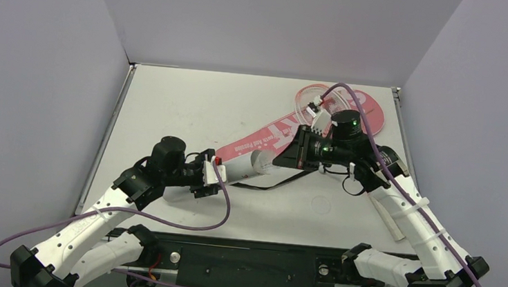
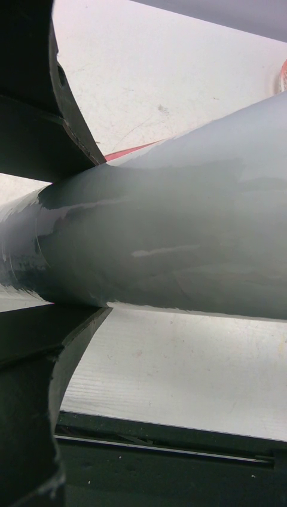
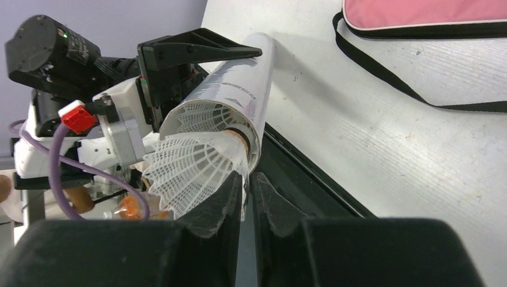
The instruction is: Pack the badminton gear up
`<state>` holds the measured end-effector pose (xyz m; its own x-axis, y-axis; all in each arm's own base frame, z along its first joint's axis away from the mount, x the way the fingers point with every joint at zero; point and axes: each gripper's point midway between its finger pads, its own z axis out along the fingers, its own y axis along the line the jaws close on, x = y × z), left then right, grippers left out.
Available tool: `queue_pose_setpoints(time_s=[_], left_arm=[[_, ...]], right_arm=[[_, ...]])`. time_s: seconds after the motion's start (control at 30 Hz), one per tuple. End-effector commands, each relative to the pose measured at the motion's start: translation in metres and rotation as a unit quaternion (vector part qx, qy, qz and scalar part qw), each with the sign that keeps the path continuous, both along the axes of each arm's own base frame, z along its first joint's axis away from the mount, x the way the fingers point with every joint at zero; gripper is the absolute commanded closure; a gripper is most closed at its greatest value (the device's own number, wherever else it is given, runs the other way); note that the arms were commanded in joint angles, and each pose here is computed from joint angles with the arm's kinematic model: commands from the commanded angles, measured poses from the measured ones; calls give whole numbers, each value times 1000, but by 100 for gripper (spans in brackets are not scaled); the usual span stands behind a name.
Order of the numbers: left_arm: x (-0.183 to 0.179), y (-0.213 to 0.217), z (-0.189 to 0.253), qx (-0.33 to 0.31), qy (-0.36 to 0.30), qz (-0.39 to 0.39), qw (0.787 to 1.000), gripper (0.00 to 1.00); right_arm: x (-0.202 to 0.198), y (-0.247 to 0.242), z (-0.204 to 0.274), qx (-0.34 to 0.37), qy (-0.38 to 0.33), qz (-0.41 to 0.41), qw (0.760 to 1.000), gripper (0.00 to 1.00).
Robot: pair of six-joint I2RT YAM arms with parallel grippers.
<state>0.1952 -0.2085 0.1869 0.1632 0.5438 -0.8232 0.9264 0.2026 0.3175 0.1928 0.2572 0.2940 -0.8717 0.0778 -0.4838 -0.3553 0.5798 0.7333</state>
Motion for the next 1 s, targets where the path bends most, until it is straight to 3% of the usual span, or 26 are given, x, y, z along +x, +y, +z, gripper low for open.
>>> queue_pose_setpoints(time_s=[0.0, 0.07, 0.2, 0.57, 0.97], left_arm=[[8, -8, 34, -40, -42, -4, 998, 85], [8, -8, 35, -40, -43, -4, 998, 85], [8, -8, 35, -41, -43, -3, 998, 85], [9, -9, 37, -43, -45, -3, 998, 85], [12, -11, 45, -48, -51, -3, 998, 85]], right_arm=[[3, 7, -9, -25, -13, 6, 1000, 79], [5, 10, -16, -36, -12, 4, 999, 64], [4, 14, -25, -50, -12, 12, 999, 54], [5, -1, -46, -111, -18, 4, 994, 53], [5, 26, -64, -149, -17, 37, 988, 54]])
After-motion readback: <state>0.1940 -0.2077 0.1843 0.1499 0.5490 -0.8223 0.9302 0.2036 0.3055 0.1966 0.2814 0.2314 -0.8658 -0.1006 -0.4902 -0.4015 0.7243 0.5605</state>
